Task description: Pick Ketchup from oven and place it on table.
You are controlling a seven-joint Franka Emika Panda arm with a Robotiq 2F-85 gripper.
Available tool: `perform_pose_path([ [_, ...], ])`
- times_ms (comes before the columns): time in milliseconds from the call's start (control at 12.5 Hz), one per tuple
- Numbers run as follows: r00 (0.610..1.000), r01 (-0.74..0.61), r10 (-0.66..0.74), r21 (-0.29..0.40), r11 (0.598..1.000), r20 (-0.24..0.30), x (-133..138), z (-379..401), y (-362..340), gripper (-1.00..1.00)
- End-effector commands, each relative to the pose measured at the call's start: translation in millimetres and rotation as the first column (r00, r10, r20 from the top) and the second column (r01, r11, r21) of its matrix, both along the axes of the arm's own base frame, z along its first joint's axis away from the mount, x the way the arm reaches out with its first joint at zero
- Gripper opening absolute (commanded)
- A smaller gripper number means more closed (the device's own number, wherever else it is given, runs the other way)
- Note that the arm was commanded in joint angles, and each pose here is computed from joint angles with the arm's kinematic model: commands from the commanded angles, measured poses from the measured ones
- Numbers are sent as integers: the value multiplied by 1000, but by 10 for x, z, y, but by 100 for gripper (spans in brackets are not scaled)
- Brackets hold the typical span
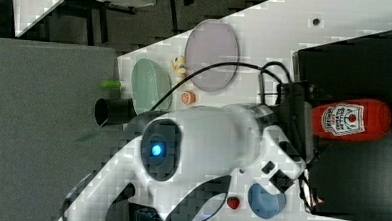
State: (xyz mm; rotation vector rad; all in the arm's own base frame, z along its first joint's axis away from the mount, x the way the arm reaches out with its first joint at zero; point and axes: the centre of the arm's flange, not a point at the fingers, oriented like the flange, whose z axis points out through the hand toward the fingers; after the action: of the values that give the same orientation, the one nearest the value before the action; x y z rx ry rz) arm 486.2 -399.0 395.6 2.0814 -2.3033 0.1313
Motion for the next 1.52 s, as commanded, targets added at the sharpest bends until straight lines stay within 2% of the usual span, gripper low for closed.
perform_pose_path([
  [80, 999, 32, -32, -15, 999, -7, -51, -88, -111, 100],
  [160, 1000, 31, -31, -34, 999, 4, -26, -128, -131, 100],
  [320, 999, 36, -37, -25, 999, -19, -58, -279, -129, 100],
  [480, 999, 49, -49, -20, 999, -11, -66, -362, -132, 100],
  [560, 998, 55, -55, -15, 998, -6, -73, -390, -128, 92],
  [720, 998, 55, -55, -19, 998, 1, -70, -403, -121, 43],
  [800, 998, 56, -56, -21, 998, 3, -69, -390, -131, 27],
  [960, 998, 55, -54, -25, 998, 12, -52, -336, -135, 27],
  [1120, 998, 37, -35, -46, 998, 47, 51, -93, -116, 27],
  [1360, 990, -74, 87, -110, 991, 115, 325, 609, 73, 27],
  [1520, 979, -130, 147, -123, 984, 141, 479, 1100, 302, 27],
])
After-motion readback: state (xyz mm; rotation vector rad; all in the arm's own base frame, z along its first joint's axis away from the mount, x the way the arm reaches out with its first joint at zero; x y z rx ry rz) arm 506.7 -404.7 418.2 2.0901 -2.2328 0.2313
